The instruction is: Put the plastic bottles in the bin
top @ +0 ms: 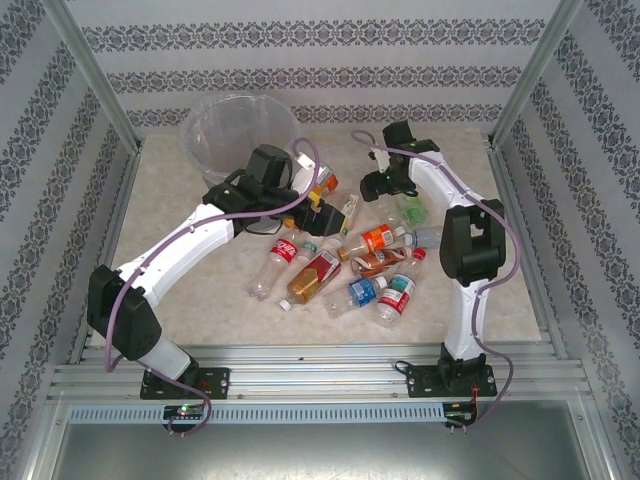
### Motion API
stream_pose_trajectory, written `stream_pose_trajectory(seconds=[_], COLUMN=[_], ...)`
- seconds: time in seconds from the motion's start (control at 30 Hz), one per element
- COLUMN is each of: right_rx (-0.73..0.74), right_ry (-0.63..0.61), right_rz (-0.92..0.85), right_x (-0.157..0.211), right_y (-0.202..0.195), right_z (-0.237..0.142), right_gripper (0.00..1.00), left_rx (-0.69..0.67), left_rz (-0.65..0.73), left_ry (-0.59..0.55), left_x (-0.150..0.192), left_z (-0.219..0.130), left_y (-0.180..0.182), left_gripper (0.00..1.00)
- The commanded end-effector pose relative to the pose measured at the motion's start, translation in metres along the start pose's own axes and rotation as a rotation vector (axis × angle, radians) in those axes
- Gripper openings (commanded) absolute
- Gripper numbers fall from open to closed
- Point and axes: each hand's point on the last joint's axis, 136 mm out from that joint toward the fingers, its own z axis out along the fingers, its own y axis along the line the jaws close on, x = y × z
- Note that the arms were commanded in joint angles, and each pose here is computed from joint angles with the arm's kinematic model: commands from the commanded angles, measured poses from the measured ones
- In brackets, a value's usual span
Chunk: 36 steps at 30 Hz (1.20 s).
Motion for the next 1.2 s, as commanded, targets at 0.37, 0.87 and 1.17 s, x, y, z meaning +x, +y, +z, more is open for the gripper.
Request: stream_pose_trajectory(seconds=[0.37,0.87,1.17], right_rx=[0.065,0.084,0.100], right_ry=[0.101,0.131,0.128], right_rz=[-0.071,-0.103,-0.108], right_x=[0.009,0.012,0.008], right_y=[0.000,0.002,0.002], right_z=[0.040,0.062,0.067], right_gripper=[0.75,0.79,0.76], left_rx=[0.002,0.006,0.005], left_rz=[0.061,0.051,0.051], left_ry=[-0.059,-0.050,-0.050], left_x=[-0.014,-0.012,-0.013], left_z=[-0.013,-0.011,-0.011], left_y=[-0.015,-0.013,-0.014], left_gripper=[1.00,1.00,1.00])
